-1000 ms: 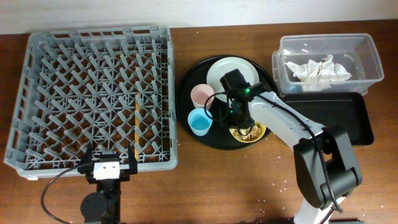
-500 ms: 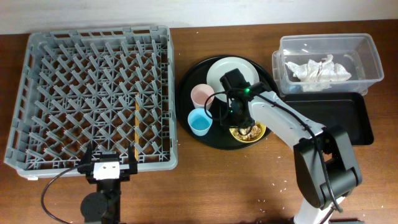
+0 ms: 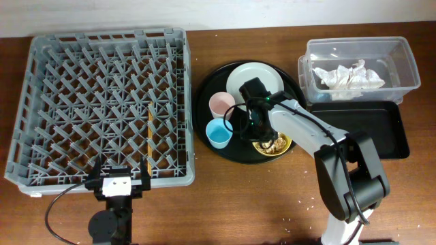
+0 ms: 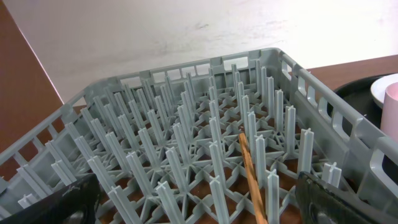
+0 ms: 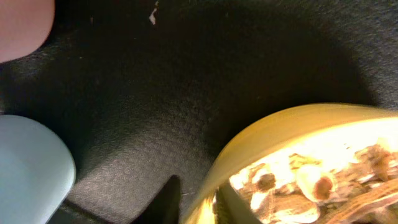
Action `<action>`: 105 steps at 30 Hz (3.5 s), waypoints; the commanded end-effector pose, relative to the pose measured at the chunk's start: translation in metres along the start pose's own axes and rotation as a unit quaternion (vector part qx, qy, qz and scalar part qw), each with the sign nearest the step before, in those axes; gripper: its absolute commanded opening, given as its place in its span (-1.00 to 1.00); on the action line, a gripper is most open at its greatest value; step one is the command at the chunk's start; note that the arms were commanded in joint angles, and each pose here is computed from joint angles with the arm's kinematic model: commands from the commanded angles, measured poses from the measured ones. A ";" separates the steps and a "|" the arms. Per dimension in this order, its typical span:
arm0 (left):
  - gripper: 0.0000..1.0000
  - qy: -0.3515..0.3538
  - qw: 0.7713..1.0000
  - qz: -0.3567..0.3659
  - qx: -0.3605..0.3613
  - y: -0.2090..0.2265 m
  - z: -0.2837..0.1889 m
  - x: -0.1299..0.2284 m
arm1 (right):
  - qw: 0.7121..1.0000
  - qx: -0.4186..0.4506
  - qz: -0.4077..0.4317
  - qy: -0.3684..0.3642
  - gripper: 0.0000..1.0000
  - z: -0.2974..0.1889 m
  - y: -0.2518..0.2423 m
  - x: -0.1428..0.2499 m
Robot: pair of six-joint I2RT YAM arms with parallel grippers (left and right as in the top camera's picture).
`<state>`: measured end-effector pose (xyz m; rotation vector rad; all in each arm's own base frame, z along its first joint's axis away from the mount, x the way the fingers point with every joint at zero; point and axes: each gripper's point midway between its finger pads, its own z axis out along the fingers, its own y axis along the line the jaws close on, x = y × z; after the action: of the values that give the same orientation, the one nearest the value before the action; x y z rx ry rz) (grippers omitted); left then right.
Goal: Sort waste into correct bins and load items into the dishwasher rack
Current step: 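Lift the yellow bowl over the black tray and tip out scraps, then carry the emptied yellow bowl back and set it on the round tray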
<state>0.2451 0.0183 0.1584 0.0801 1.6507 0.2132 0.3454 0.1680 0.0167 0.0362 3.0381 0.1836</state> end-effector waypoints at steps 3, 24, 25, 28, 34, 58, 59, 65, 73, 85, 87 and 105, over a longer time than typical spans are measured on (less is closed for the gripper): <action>0.99 -0.001 1.000 0.008 0.002 0.000 0.000 0.001 | 1.000 0.011 -0.003 -0.009 -0.91 -0.001 0.000 -0.003; 0.99 -0.001 1.000 0.008 0.002 0.000 0.000 0.001 | 0.995 -0.077 -0.035 -0.051 -0.92 -0.147 -0.032 -0.006; 0.99 -0.001 1.000 0.008 0.002 0.000 0.000 0.001 | 0.994 -0.092 -0.029 -0.058 -0.92 -0.155 -0.041 -0.007; 0.99 -0.001 1.000 0.008 0.002 0.000 0.000 0.001 | 0.987 -0.138 -0.021 -0.077 -0.92 -0.173 -0.064 -0.012; 0.99 -0.001 1.000 0.008 0.002 0.000 0.000 0.001 | 0.966 -0.234 -0.002 -0.112 -0.92 -0.189 -0.108 -0.019; 0.99 -0.001 1.000 0.008 0.002 0.000 0.000 0.001 | 0.791 -0.518 0.023 -0.326 -0.92 -0.175 -0.180 -0.026; 0.99 -0.001 1.000 0.008 0.002 0.000 0.000 0.001 | 0.783 -0.525 0.018 -0.333 -0.92 -0.179 -0.179 -0.027; 0.99 -0.001 1.000 0.008 0.002 0.000 0.000 0.001 | 0.765 -0.548 0.018 -0.338 -0.92 -0.189 -0.177 -0.028; 0.99 -0.001 1.000 0.008 0.002 0.000 0.000 0.001 | 0.761 -0.560 0.090 -0.316 -0.92 -0.191 -0.196 -0.028; 0.99 -0.001 1.000 0.008 0.002 0.000 0.000 0.001 | 0.738 -0.573 0.202 -0.293 -0.92 -0.197 -0.234 -0.021; 0.99 -0.001 1.000 0.008 0.002 0.000 0.000 0.001 | 0.740 -0.570 0.194 -0.298 -0.92 -0.197 -0.233 -0.021; 0.99 -0.001 1.000 0.008 0.002 0.000 0.000 0.001 | 0.783 -0.545 0.107 -0.281 -0.92 -0.197 -0.182 -0.034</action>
<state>0.2451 0.0183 0.1584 0.0801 1.6507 0.2132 0.3536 -0.0485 0.1832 0.3702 1.8959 1.6169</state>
